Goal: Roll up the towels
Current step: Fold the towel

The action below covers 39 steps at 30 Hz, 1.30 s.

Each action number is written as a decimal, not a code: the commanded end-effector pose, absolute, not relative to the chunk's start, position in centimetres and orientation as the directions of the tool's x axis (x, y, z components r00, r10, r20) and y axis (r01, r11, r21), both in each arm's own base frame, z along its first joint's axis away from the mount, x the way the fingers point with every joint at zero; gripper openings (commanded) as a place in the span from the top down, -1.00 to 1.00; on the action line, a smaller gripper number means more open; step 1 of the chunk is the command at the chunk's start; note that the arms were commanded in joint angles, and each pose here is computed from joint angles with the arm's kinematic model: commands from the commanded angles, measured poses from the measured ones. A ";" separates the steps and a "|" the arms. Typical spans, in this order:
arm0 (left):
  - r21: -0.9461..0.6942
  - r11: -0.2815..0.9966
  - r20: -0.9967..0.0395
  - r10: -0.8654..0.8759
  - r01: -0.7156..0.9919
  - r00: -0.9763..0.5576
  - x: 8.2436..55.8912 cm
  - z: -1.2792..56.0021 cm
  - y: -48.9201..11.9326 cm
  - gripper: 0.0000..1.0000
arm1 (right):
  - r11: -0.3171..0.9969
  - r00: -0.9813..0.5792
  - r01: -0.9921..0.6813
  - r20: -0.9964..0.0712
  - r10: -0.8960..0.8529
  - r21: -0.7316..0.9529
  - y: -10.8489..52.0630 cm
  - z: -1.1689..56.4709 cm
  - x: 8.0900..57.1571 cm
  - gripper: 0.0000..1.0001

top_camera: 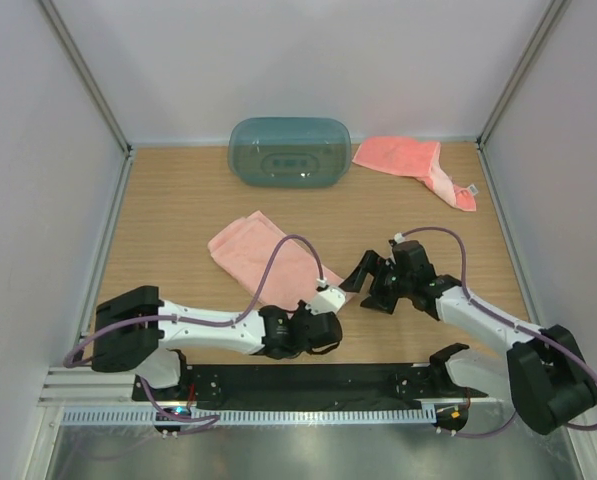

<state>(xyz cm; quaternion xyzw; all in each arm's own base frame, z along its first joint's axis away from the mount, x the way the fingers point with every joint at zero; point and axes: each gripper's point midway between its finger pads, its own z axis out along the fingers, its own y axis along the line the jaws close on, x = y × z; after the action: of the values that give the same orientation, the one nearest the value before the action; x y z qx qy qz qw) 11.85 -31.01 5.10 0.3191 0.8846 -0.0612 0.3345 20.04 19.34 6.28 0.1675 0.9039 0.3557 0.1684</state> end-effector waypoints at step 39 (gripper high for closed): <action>-0.501 0.779 -0.500 0.096 0.377 -0.861 9.8 10.3 -32.4 0.99 | 0.856 -0.793 0.042 -0.504 0.343 0.515 18.2 15.0 27.5 -0.63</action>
<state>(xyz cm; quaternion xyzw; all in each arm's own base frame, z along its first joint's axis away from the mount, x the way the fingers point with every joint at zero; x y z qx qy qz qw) 9.99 -31.24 8.05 0.1832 0.9215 -0.2423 0.2419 27.15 19.18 12.77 0.1130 0.9197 0.2614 0.2705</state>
